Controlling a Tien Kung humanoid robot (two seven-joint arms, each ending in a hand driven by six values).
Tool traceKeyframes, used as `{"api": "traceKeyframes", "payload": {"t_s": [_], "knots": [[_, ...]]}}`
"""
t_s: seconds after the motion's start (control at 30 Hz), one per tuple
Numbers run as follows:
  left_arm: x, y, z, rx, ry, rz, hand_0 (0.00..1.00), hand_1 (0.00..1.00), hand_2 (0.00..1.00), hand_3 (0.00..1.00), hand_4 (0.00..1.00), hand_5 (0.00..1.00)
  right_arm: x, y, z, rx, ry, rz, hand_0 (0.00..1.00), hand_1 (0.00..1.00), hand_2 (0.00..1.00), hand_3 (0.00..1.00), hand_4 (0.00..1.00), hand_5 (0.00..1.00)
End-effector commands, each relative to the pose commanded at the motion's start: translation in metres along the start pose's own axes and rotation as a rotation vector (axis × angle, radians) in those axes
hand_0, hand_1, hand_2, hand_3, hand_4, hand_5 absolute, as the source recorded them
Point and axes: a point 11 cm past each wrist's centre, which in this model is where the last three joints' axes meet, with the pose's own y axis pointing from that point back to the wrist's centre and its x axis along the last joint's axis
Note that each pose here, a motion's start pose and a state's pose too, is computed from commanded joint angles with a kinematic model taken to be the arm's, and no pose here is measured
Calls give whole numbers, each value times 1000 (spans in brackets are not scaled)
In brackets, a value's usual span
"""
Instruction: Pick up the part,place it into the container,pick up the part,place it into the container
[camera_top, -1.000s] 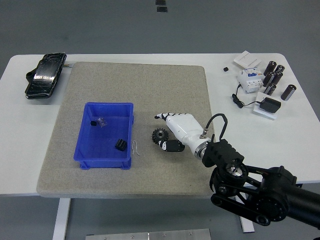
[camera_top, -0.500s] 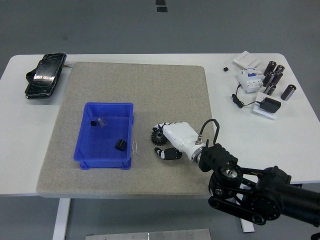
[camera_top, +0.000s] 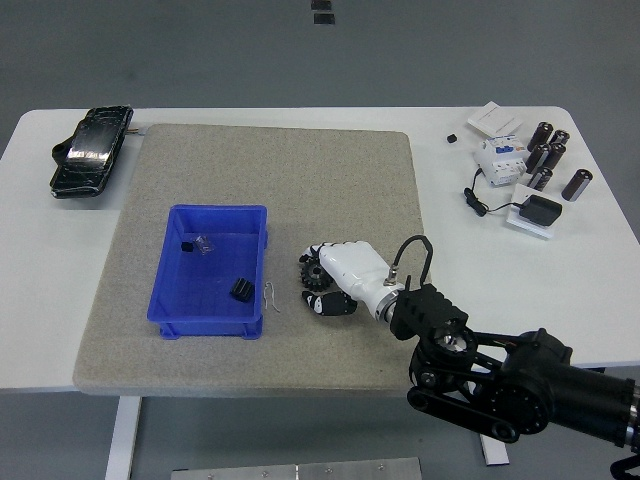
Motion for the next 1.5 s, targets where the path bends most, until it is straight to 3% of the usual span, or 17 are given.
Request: {"api": "traceKeyframes", "payload": {"t_s": [0.13, 0.17, 0.33, 0.37, 0.53, 0.57, 0.6, 0.83, 1.17, 1.33, 1.37, 1.5], "knots": [[0, 0, 0, 0, 1, 0, 774, 759, 771, 716, 736, 392, -1, -1, 1, 1, -1, 2, 522, 612, 662, 695, 565, 295], [0, 0, 0, 0, 1, 0, 773, 760, 771, 718, 738, 399, -1, -1, 1, 0, -1, 1, 494, 570, 564, 654, 416, 234], [0, 0, 0, 0, 2, 1, 773, 760, 771, 718, 738, 399, -2, -1, 2, -2, 1, -1, 494, 570, 564, 654, 416, 234], [0, 0, 0, 0, 2, 1, 773, 760, 771, 720, 740, 401, -3, -1, 2, -2, 2, -2, 484, 539, 483, 593, 469, 135], [0, 0, 0, 0, 3, 1, 773, 760, 771, 720, 740, 401, -4, 0, 4, -3, 9, -2, 484, 539, 483, 593, 469, 135], [0, 0, 0, 0, 3, 1, 773, 760, 771, 723, 742, 409, -4, 0, 4, -2, 10, 0, 481, 531, 429, 486, 523, 68], [0, 0, 0, 0, 3, 1, 773, 760, 771, 723, 742, 409, -3, 1, 4, 0, 10, 4, 481, 531, 429, 486, 523, 68], [0, 0, 0, 0, 5, 0, 772, 760, 771, 725, 744, 413, 15, -1, -7, 36, -3, 68, 449, 515, 404, 461, 487, 58], [0, 0, 1, -1, 3, 1, 772, 760, 771, 729, 747, 418, 59, -3, -70, 202, -40, 186, 434, 507, 410, 460, 462, 23], [-1, 1, 2, -3, 1, 0, 772, 760, 771, 729, 747, 418, 59, -1, -105, 298, -34, 186, 434, 507, 410, 460, 462, 23], [-1, 1, 2, -4, 1, 0, 772, 761, 771, 732, 748, 421, 57, -1, -110, 311, -32, 179, 502, 577, 548, 548, 521, 2], [-1, 1, 2, -5, 0, 0, 772, 761, 771, 732, 748, 421, 46, -2, -121, 336, -8, 146, 502, 577, 548, 548, 521, 2]]}}
